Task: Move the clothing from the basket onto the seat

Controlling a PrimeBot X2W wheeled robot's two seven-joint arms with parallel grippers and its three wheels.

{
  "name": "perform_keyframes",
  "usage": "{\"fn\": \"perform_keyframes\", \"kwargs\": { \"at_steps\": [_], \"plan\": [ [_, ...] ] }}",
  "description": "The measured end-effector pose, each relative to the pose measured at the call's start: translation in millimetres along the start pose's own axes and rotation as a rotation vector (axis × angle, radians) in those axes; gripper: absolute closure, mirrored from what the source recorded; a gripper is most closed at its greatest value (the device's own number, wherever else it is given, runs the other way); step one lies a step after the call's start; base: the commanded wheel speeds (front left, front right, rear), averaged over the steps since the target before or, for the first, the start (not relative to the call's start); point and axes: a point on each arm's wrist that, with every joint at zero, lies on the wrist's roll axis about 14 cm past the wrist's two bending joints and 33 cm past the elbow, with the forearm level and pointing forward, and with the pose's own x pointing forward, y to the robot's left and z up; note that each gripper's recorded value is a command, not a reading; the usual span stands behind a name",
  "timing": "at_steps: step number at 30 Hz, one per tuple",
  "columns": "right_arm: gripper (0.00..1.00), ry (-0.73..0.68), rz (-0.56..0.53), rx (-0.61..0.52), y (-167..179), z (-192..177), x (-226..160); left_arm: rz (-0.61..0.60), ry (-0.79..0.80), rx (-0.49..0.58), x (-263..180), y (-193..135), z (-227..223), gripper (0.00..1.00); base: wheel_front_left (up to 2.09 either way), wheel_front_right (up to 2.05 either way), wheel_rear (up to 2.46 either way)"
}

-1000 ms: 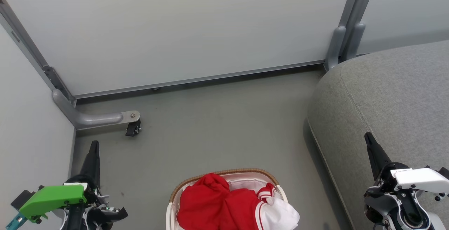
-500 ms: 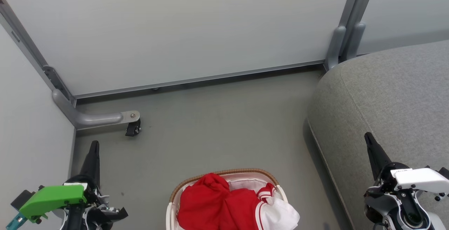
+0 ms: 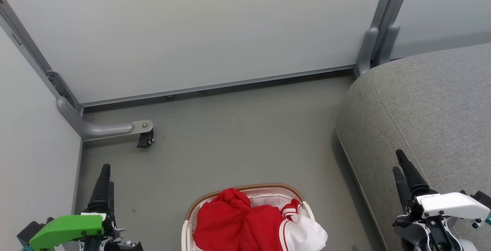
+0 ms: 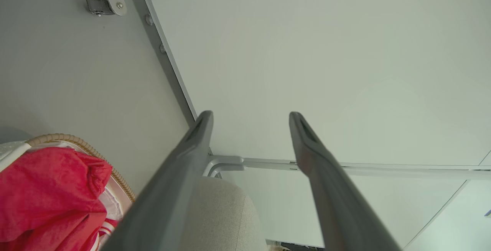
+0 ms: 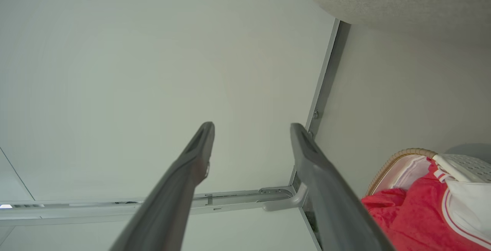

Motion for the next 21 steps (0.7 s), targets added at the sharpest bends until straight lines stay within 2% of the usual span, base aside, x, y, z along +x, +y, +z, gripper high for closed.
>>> {"fn": "perform_keyframes", "kwargs": {
  "at_steps": [21],
  "plan": [
    [0.00,0.021,0.044,-0.455,15,-13,10,0.006,0.046,0.478,4,4,-14,0.00,0.00,0.00,0.00]
  ]
}}
